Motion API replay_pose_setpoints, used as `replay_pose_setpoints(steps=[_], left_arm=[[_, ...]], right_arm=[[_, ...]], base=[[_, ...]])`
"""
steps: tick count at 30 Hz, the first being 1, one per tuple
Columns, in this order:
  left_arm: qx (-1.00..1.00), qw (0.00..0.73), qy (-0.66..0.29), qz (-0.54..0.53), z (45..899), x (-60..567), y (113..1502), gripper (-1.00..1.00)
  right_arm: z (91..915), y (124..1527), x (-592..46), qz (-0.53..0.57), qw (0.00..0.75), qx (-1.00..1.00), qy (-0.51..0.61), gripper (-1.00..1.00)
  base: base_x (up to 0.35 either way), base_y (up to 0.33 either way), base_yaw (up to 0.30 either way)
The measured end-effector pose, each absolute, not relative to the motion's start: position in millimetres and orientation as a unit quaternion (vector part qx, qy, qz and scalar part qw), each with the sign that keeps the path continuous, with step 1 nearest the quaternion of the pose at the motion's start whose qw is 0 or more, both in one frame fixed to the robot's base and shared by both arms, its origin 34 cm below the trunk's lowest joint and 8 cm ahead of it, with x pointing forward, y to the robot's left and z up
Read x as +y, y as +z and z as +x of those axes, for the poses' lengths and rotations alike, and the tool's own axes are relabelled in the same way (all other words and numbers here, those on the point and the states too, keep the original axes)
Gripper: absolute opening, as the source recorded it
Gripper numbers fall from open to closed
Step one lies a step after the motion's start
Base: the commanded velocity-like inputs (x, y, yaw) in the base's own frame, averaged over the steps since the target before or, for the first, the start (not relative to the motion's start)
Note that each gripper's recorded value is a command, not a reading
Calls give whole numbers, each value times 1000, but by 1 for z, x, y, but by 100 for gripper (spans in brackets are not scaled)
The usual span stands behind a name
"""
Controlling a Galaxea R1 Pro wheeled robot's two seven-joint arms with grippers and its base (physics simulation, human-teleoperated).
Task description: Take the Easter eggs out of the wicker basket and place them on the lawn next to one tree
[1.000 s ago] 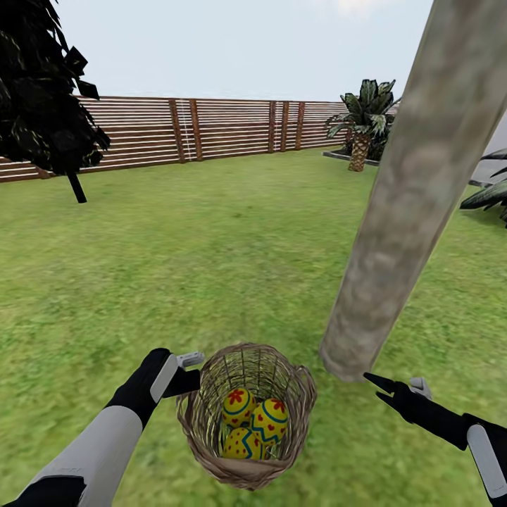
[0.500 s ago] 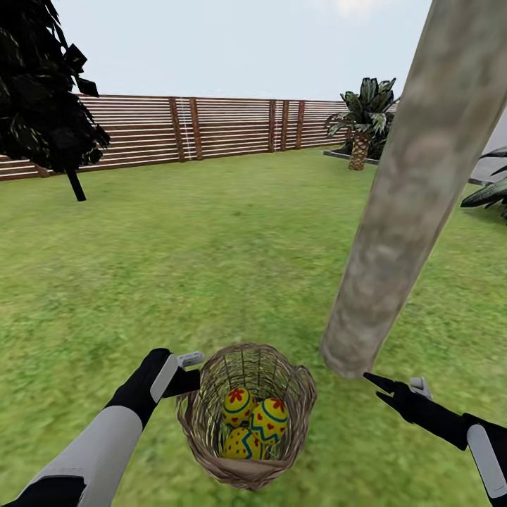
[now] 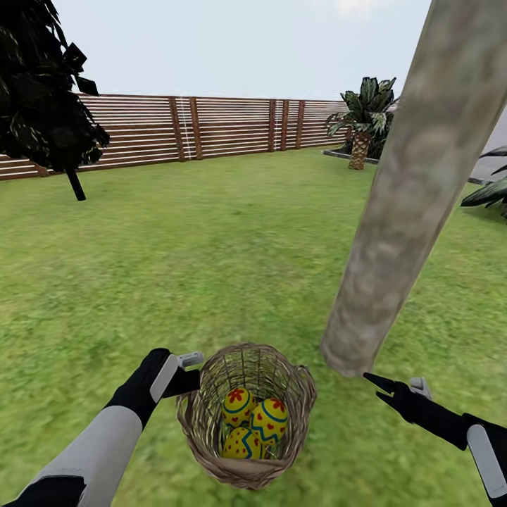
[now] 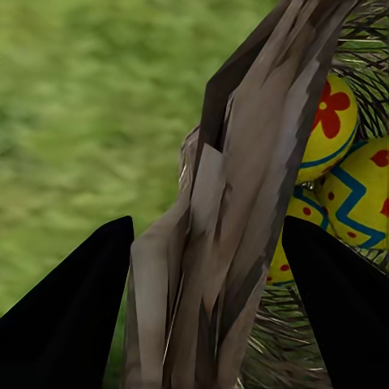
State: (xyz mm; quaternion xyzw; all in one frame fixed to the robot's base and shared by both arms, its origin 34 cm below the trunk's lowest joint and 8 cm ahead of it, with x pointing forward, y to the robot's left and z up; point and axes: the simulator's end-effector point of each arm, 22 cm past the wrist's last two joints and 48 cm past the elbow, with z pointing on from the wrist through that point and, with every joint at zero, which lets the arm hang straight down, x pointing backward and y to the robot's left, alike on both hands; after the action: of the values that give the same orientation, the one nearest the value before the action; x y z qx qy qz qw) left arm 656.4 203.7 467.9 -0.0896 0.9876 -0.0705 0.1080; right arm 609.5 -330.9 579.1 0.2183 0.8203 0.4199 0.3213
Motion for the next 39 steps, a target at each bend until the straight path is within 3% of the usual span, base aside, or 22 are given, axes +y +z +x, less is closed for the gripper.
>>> replay_pose_setpoints(steps=[39], left_arm=[[987, 109, -71, -90, 638, 203, 384, -100]], right_arm=[[591, 495, -330, 218, 321, 820, 421, 100]], base=[[0, 0, 0]])
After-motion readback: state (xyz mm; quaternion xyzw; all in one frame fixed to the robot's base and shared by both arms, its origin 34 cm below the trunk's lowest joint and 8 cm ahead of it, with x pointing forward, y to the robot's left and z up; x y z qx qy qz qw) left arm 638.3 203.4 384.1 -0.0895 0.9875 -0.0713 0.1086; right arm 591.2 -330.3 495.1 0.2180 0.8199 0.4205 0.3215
